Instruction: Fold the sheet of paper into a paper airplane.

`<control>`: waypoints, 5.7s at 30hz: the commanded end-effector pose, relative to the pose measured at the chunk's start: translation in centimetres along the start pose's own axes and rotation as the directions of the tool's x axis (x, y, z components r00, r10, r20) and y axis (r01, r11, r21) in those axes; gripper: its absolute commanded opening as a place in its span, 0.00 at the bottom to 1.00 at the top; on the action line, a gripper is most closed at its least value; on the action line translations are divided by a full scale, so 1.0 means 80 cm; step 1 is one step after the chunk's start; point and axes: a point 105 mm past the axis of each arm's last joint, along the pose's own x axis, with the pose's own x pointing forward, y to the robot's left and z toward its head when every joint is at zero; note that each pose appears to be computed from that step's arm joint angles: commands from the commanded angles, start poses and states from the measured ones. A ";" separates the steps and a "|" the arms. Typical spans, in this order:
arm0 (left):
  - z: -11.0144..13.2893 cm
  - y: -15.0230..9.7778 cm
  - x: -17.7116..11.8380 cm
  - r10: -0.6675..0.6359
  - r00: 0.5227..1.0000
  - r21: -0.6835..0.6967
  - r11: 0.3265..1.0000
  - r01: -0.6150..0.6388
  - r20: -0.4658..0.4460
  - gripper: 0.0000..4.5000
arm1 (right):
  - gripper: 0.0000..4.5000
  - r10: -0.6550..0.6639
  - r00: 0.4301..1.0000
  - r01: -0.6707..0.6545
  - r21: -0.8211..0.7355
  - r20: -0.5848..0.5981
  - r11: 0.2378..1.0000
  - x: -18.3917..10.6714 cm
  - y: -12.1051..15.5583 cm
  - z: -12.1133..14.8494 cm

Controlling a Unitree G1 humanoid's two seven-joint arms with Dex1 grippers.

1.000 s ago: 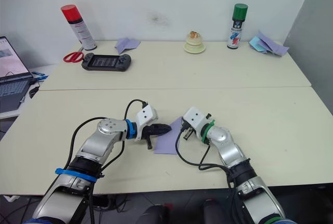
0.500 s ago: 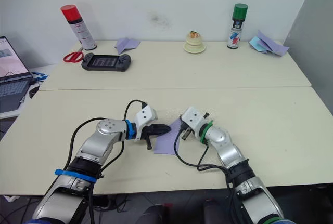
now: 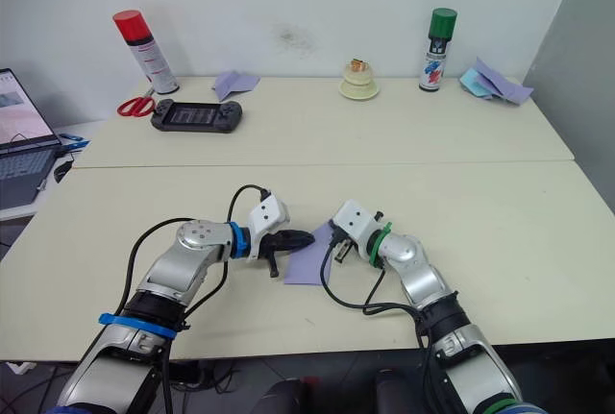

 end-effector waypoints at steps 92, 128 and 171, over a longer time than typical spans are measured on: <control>0.056 0.029 -0.076 0.004 0.998 0.252 0.967 -0.020 0.063 0.12 | 0.09 0.163 0.968 -0.171 0.023 0.192 0.985 -0.128 0.025 0.090; 0.080 -0.013 0.005 -0.360 0.921 0.804 0.497 0.325 -0.150 0.01 | 0.70 0.088 0.994 -0.091 0.050 0.062 0.995 -0.189 0.005 0.084; 0.106 -0.029 -0.075 -0.258 0.965 0.378 0.899 0.222 0.048 0.45 | 0.16 -0.183 0.982 0.184 -0.019 0.045 0.983 -0.134 0.024 0.029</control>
